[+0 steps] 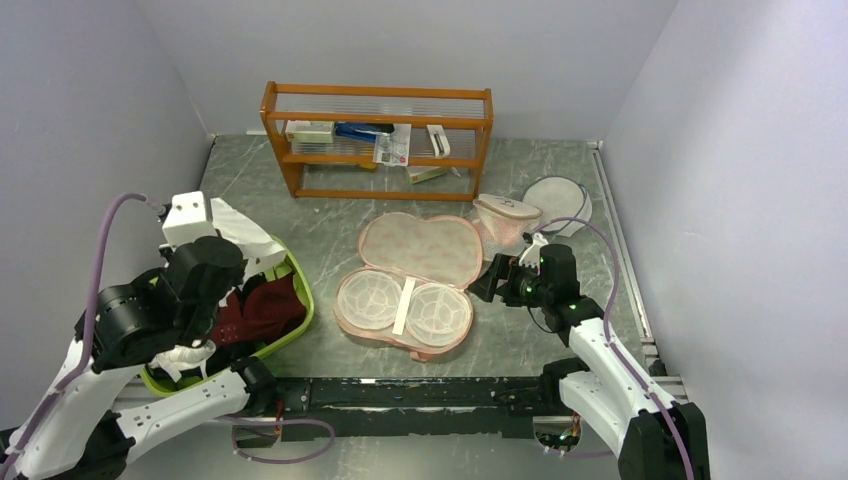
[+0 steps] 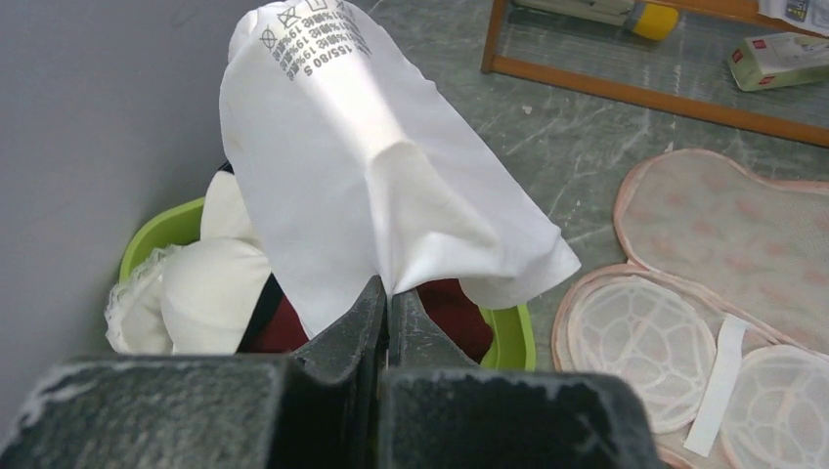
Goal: Unzip the laundry bag and remove the bra
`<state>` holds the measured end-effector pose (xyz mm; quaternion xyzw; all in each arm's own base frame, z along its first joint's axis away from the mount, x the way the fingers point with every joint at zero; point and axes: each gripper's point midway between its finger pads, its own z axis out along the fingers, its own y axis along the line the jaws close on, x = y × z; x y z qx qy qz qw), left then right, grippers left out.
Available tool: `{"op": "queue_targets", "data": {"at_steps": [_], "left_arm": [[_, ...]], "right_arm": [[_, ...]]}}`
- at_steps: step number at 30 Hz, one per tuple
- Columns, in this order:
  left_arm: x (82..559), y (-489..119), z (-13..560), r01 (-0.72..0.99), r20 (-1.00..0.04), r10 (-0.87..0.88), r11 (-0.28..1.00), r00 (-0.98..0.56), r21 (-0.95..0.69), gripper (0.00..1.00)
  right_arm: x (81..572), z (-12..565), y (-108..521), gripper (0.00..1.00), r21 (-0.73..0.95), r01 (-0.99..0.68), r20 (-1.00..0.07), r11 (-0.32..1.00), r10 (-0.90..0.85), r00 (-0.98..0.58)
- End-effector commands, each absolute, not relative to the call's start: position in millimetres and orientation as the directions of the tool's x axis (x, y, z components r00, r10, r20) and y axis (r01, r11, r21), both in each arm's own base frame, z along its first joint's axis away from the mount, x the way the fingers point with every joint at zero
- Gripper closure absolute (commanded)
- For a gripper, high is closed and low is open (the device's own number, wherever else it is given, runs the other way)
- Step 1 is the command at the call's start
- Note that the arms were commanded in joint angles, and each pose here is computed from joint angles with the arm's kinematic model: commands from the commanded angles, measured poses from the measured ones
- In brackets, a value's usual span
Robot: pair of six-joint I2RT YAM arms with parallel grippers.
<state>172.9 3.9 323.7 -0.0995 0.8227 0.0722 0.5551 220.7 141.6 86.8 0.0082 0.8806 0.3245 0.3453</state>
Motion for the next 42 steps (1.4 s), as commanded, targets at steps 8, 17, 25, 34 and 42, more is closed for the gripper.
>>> {"op": "queue_targets", "data": {"at_steps": [8,17,25,34,42], "left_arm": [[177,-9,269,-0.436,-0.869,-0.298,0.894,-0.396,-0.108,0.93],[183,0,228,-0.584,-0.862,-0.346,0.808,-0.370,-0.073,0.93],[169,39,218,-0.717,-0.854,-0.505,0.642,-0.126,-0.274,0.93],[168,36,173,-0.780,-0.832,-0.541,0.570,-0.120,-0.258,0.87],[166,37,148,-0.823,-0.824,-0.560,0.506,-0.085,-0.259,0.84]], "right_arm": [[221,93,145,0.12,0.584,-0.238,-0.614,0.776,0.230,-0.755],[220,92,147,0.12,0.588,-0.245,-0.611,0.771,0.224,-0.760],[220,92,147,0.12,0.589,-0.251,-0.614,0.768,0.224,-0.757],[221,91,148,0.12,0.588,-0.251,-0.613,0.769,0.221,-0.758],[221,91,147,0.12,0.589,-0.251,-0.615,0.768,0.224,-0.756]]}}
